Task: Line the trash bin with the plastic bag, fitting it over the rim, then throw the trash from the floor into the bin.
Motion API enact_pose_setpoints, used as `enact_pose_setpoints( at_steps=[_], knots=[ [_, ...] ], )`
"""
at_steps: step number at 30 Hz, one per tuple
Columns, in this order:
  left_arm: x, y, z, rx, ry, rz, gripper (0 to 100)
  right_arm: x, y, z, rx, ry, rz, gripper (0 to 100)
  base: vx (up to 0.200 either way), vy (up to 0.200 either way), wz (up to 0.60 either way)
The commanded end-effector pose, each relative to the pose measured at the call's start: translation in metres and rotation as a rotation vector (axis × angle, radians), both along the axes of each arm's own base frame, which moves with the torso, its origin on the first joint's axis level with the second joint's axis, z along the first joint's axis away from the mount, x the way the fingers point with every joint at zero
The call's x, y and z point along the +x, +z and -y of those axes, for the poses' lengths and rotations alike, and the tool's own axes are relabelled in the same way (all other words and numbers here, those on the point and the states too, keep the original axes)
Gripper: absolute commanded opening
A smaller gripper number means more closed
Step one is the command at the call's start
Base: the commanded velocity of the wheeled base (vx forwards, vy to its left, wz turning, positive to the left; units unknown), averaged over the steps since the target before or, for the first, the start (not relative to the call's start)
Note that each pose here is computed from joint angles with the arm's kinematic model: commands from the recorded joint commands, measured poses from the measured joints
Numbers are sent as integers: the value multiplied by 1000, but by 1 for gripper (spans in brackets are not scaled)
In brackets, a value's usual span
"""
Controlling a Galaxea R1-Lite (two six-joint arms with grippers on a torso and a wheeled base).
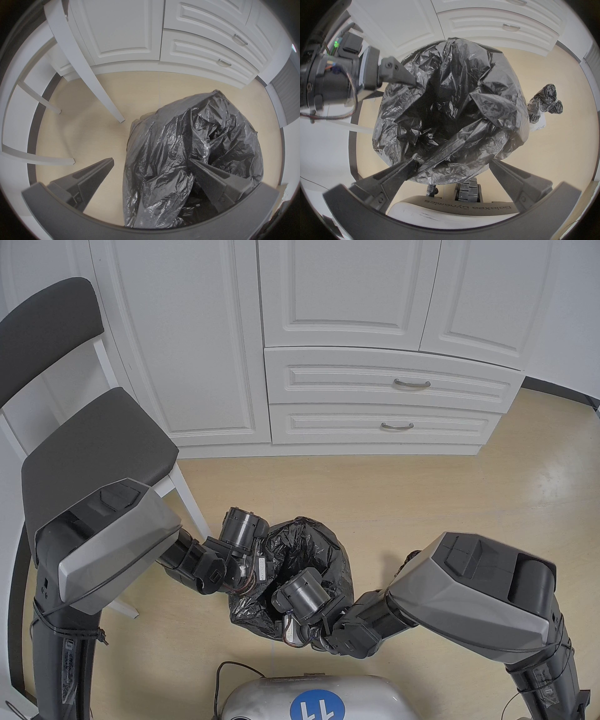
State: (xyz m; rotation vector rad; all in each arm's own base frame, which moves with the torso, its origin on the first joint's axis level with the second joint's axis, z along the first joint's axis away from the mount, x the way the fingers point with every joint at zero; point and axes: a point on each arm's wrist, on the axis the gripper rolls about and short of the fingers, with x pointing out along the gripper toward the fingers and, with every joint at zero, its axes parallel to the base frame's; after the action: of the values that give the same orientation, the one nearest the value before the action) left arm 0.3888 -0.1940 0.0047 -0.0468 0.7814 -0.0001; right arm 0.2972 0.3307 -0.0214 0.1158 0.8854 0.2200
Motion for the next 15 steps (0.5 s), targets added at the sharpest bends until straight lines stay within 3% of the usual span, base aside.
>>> enact_pose_setpoints(
  at_steps=[1, 5, 15],
  knots=[
    [6, -11, -4, 33, 7, -7, 100, 1, -2, -1, 6, -3, 5, 100, 0, 0, 0],
    [15, -15, -17, 75, 40, 0, 100, 2, -1, 0, 8, -7, 7, 100, 0, 0, 0],
    [27, 15, -48, 60, 108, 53, 100, 3, 0, 0, 9, -7, 9, 100, 0, 0, 0]
  ],
)
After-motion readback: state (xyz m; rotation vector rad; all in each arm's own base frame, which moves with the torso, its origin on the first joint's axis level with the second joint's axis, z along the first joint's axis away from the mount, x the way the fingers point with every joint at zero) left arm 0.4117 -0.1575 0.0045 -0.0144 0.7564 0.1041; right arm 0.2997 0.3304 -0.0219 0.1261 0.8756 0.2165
